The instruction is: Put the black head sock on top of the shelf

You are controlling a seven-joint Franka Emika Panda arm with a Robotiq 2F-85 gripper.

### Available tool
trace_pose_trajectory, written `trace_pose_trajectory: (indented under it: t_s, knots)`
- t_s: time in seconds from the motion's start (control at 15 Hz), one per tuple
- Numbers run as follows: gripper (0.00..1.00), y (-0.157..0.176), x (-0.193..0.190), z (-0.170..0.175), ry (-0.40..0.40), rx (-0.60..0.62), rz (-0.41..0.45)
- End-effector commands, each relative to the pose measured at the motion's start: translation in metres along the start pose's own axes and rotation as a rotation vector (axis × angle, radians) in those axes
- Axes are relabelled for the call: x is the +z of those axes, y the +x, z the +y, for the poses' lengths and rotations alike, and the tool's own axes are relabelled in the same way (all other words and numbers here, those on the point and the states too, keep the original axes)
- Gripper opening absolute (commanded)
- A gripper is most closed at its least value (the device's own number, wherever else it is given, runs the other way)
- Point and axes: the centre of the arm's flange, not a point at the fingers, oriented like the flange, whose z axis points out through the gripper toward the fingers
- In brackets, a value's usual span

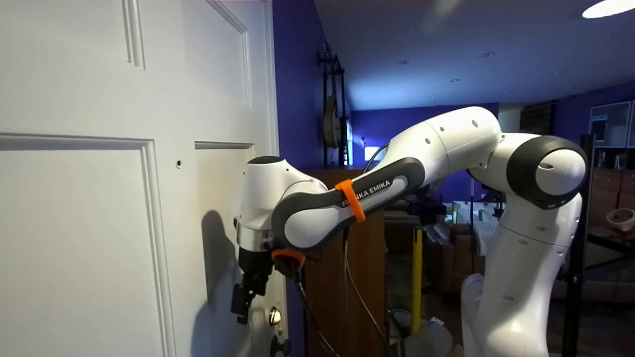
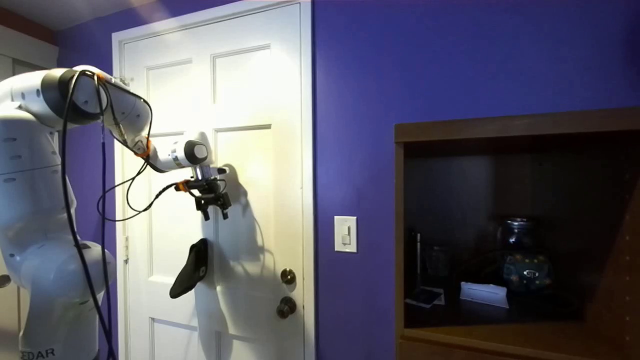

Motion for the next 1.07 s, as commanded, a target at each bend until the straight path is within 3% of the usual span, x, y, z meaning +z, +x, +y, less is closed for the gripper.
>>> trace_pose_trajectory:
  t_s: [0.0, 0.27, 0.6, 1.0]
  knots:
    - [1.0, 0.0, 0.0, 0.0, 0.0, 0.0, 0.0]
    - [1.0, -0.013, 0.002, -0.009, 0.083, -0.002, -0.008]
    - [1.0, -0.051, 0.031, -0.023, 0.214, 0.006, -0.017]
    - [1.0, -0.064, 0.078, -0.031, 0.23, -0.059, 0.067]
